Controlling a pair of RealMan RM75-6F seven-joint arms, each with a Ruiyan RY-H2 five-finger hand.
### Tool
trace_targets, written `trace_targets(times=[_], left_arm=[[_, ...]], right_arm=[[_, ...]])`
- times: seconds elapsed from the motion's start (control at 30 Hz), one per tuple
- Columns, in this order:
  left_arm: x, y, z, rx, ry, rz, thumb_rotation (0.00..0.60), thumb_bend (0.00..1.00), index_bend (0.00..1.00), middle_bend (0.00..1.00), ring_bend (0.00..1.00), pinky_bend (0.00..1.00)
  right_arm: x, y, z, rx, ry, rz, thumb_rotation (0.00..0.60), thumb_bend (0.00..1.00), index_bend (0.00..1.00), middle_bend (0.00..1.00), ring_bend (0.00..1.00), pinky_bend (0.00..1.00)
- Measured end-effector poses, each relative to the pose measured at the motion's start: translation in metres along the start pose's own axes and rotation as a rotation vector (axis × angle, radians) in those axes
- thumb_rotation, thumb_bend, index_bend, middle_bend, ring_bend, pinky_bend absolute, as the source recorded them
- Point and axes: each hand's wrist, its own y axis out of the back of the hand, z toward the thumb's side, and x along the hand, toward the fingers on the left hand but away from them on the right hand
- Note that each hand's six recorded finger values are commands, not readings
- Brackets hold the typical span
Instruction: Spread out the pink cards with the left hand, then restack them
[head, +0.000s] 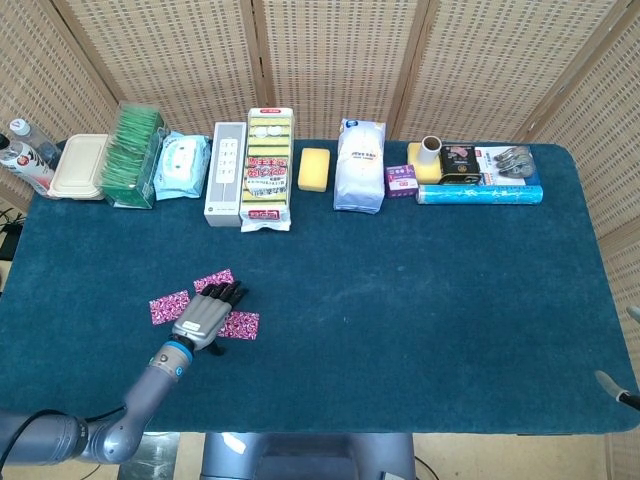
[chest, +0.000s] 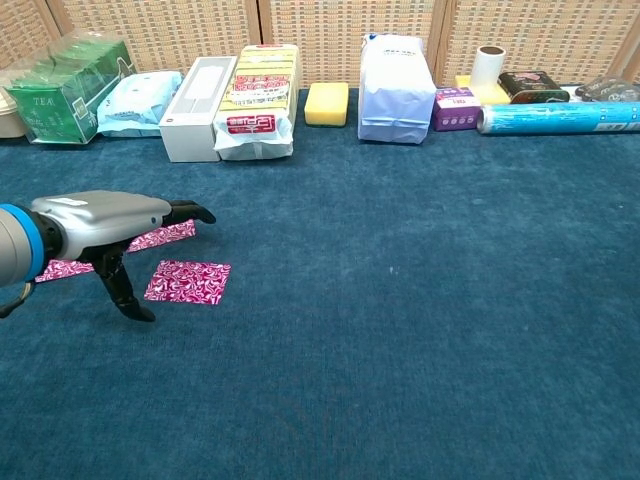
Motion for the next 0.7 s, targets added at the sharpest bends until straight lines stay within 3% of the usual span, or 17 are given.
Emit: trace_targets(times=[0.27, 0.7], left_arm=[[0.0028, -0.0036, 0.0037, 0.000, 0.013, -0.003, 0.600, 0.14, 0.18, 0.00, 0.00, 0.07], [0.0068, -0.0057, 0.0055, -0.007, 0.027, 0.021, 0.600, 0.17, 0.23, 0.00, 0.00, 0.07]], right_arm=[[-0.0001, 0.0005, -0.0009, -0.005, -0.002, -0.001, 0.600, 0.01, 0.17, 0.00, 0.00, 0.00], [0.0003, -0.0002, -0.0003, -0.020, 0.002, 0.009, 0.600, 0.01, 0.17, 0.00, 0.00, 0.00]])
